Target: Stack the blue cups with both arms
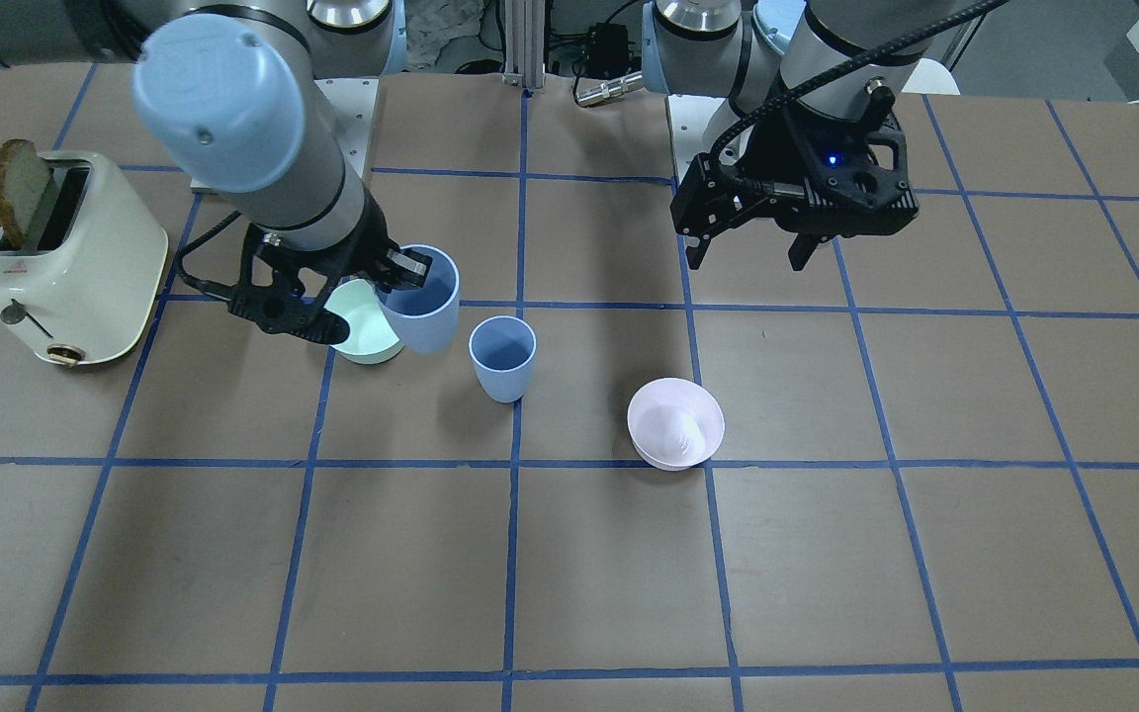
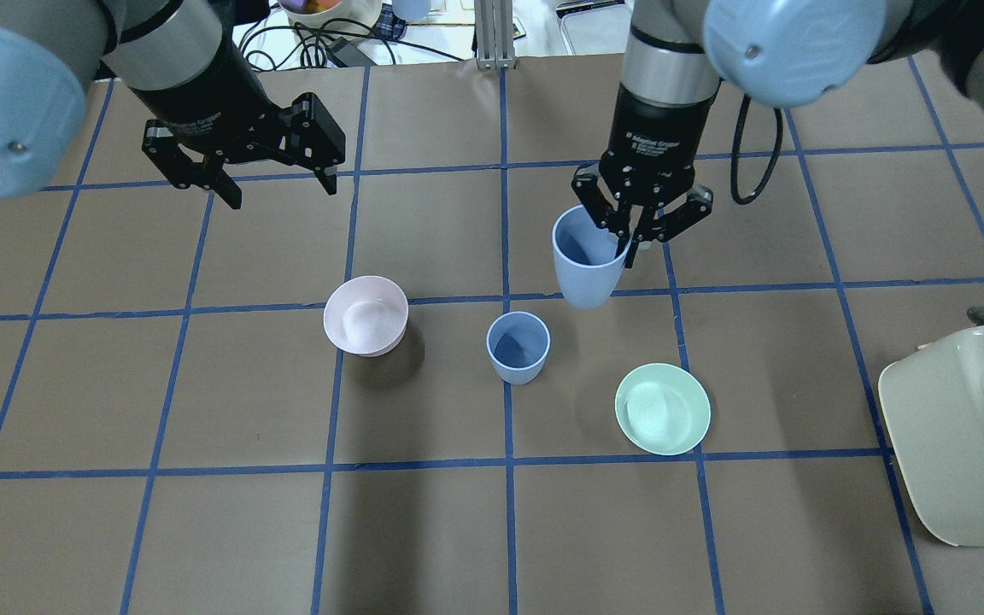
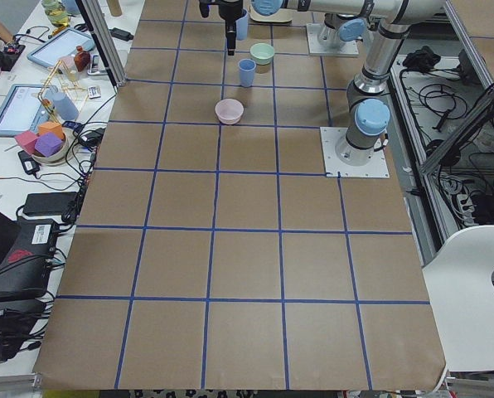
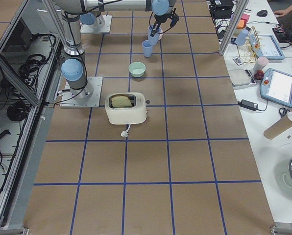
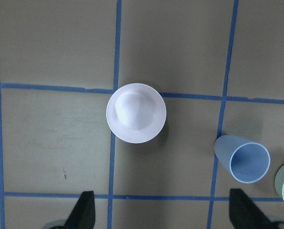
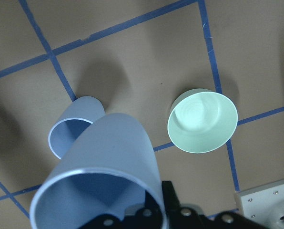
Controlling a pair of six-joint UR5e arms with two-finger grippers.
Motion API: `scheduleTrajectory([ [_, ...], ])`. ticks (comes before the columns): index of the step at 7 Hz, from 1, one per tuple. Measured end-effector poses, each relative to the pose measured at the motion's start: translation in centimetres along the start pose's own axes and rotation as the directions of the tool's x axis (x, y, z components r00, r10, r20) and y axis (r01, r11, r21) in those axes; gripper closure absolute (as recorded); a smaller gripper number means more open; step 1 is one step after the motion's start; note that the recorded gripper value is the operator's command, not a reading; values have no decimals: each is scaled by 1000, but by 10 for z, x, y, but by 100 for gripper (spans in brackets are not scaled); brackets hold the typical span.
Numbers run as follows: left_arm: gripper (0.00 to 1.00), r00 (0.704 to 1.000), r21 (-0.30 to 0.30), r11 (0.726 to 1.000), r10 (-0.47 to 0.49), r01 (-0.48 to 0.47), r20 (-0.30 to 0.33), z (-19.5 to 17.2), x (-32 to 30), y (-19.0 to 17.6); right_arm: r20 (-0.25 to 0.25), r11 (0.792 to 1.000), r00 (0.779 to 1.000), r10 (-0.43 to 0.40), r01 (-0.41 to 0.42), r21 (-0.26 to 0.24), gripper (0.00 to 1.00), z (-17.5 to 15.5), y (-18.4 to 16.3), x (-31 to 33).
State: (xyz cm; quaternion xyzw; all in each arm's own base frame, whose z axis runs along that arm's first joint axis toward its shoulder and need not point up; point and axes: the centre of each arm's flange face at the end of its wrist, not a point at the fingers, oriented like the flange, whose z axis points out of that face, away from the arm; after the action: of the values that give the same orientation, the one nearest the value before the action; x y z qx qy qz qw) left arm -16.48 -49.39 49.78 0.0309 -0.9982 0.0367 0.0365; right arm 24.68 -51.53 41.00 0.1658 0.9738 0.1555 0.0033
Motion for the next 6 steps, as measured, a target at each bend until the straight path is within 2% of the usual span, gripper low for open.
scheduleTrajectory([
  [2,0,1000,52,999,8,-8,6,-2,-8,5,13,1000,1000,10,-11,23,100,29,12,-22],
  [4,0,1000,63,998,9,-10,12,-4,-10,8,43,998,999,5,-7,56,100,45,15,-36],
  [6,0,1000,69,998,9,-10,20,-6,-11,8,71,999,997,2,-5,41,100,50,17,-42],
])
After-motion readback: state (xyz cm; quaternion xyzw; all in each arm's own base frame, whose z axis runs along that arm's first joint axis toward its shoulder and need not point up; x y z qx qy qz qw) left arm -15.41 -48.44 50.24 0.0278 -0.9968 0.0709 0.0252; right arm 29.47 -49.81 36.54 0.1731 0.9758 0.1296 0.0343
